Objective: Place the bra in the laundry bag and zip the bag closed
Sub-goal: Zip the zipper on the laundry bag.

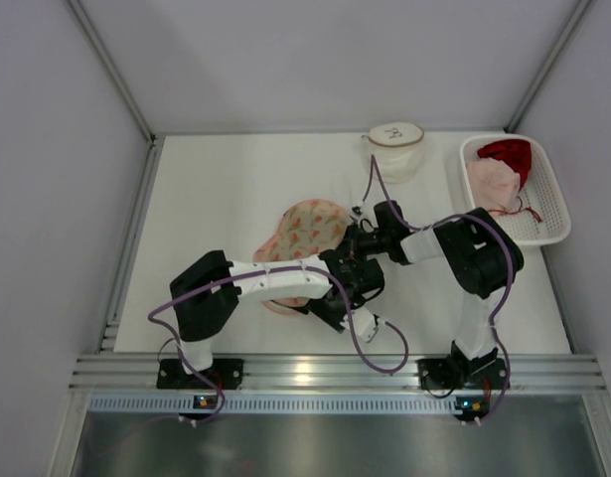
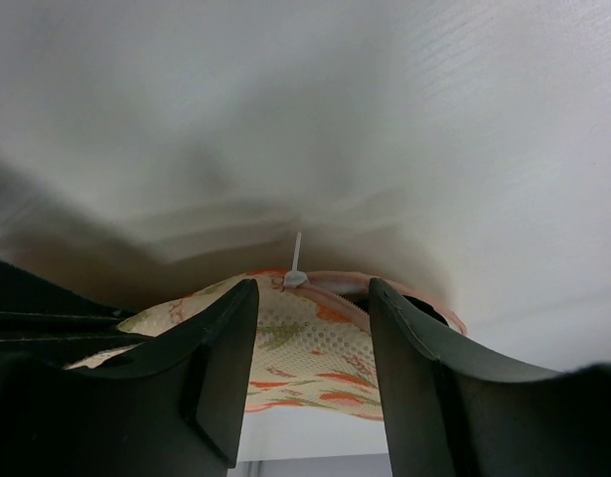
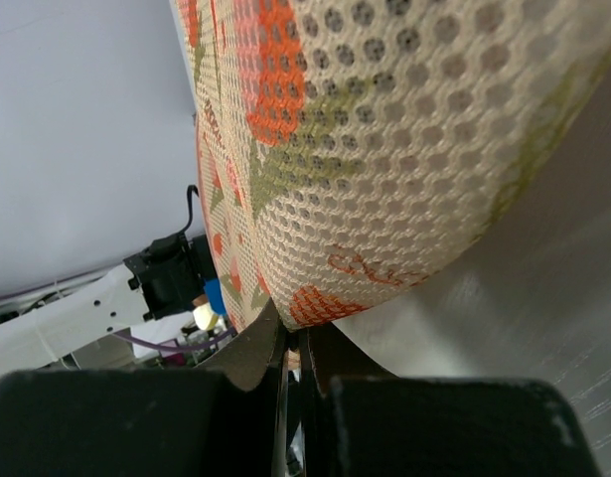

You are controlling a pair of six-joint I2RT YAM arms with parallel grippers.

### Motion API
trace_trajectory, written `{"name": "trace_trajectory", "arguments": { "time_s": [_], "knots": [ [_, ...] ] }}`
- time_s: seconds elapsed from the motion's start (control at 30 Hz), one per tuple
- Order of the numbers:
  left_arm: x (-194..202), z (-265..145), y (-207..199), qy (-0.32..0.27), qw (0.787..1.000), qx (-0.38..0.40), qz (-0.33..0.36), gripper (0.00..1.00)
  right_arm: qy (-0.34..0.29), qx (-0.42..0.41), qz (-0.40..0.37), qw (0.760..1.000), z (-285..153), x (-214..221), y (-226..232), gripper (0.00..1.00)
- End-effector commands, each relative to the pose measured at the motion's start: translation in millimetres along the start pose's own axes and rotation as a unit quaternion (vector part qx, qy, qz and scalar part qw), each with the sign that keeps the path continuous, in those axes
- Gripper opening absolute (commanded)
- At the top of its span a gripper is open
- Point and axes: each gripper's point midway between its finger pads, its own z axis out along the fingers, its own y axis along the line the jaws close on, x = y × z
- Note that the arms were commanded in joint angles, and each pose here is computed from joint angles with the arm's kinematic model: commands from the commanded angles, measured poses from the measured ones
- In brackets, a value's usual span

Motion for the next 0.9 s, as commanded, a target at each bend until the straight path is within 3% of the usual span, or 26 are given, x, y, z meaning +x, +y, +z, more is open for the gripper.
{"name": "trace_trajectory", "arguments": {
  "time_s": [0.0, 0.37, 0.57, 0.67, 0.77, 0.8, 0.87],
  "knots": [
    [-7.7, -6.6, 6.2, -0.004, 1.000, 0.000, 0.006, 0.54, 0.001, -0.013, -0.011, 1.000, 2.1, -6.3, 10.8, 0.00],
    [-3.6, 23.6, 2.8, 0.054, 0.998, 0.019, -0.010, 0.52, -0.003, -0.011, -0.012, 1.000, 0.2, -6.5, 13.3, 0.00],
    [9.5, 37.3, 2.5, 0.100, 0.995, 0.018, -0.018, 0.43, -0.002, -0.008, -0.014, 1.000, 0.0, -5.4, 11.0, 0.00],
    [11.6, 35.8, 3.3, 0.106, 0.994, 0.014, -0.020, 0.34, -0.003, -0.007, -0.015, 1.000, -0.5, -5.5, 10.1, 0.00],
    [14.8, 34.3, 3.6, 0.113, 0.993, 0.011, -0.016, 0.20, -0.005, -0.003, -0.015, 1.000, -0.5, -6.3, 7.9, 0.00],
    [15.9, 34.0, 3.0, 0.114, 0.993, 0.011, -0.015, 0.04, -0.004, -0.002, -0.016, 1.000, -0.6, -6.1, 7.6, 0.00],
    [16.3, 33.2, 1.2, 0.115, 0.993, 0.012, -0.015, 0.00, -0.005, -0.002, -0.019, 1.000, -0.2, -6.7, 8.4, 0.00]
  ]
}}
